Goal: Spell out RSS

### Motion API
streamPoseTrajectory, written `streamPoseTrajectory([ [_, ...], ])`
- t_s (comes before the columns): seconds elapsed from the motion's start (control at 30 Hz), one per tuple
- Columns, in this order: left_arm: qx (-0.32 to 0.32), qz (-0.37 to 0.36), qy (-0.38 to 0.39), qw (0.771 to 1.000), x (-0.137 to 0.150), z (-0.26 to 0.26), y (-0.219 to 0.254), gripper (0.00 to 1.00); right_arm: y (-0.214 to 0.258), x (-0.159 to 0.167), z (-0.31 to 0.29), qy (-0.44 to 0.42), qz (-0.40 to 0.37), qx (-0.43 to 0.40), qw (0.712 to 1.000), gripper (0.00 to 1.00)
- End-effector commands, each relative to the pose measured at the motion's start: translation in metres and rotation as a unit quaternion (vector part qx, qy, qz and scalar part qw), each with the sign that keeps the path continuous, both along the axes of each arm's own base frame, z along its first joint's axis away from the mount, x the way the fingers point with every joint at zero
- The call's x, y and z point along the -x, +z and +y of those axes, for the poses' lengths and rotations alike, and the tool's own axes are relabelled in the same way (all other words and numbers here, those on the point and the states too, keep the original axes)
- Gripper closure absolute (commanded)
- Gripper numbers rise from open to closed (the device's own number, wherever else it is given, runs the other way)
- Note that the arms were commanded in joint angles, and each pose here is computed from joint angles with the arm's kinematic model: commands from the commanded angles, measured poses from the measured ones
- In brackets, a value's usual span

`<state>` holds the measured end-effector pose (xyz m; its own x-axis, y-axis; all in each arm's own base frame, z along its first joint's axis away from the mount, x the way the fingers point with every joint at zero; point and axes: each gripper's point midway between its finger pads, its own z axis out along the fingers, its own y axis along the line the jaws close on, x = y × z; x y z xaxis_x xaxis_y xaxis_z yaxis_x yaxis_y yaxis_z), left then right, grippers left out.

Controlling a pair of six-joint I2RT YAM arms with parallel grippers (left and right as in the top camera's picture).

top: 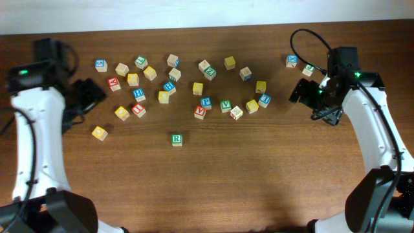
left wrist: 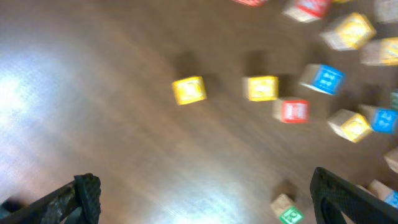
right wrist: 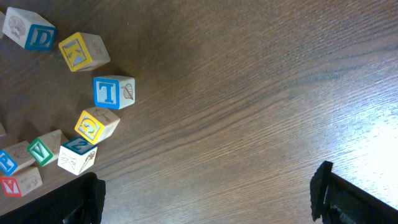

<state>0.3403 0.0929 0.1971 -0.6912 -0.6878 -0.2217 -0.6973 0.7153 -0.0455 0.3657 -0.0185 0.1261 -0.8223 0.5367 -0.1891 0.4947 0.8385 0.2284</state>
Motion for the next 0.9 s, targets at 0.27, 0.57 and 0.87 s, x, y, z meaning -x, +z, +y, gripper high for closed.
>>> streamPoseTrajectory([
  [0.27, 0.042, 0.034, 0.038, 0.998, 0.026, 0.008, -0.009, 0.01, 0.005, -0.003, -0.001, 0.000, -0.007, -0.001, 1.000, 0.02],
  [0.57, 0.042, 0.034, 0.038, 0.998, 0.026, 0.008, -0.009, 0.01, 0.011, 0.022, 0.103, 0.159, 0.016, -0.135, 0.978, 0.02],
  [0.87, 0.042, 0.034, 0.038, 0.998, 0.026, 0.008, -0.009, 0.01, 0.009, -0.005, 0.203, 0.268, -0.083, -0.041, 0.959, 0.02],
])
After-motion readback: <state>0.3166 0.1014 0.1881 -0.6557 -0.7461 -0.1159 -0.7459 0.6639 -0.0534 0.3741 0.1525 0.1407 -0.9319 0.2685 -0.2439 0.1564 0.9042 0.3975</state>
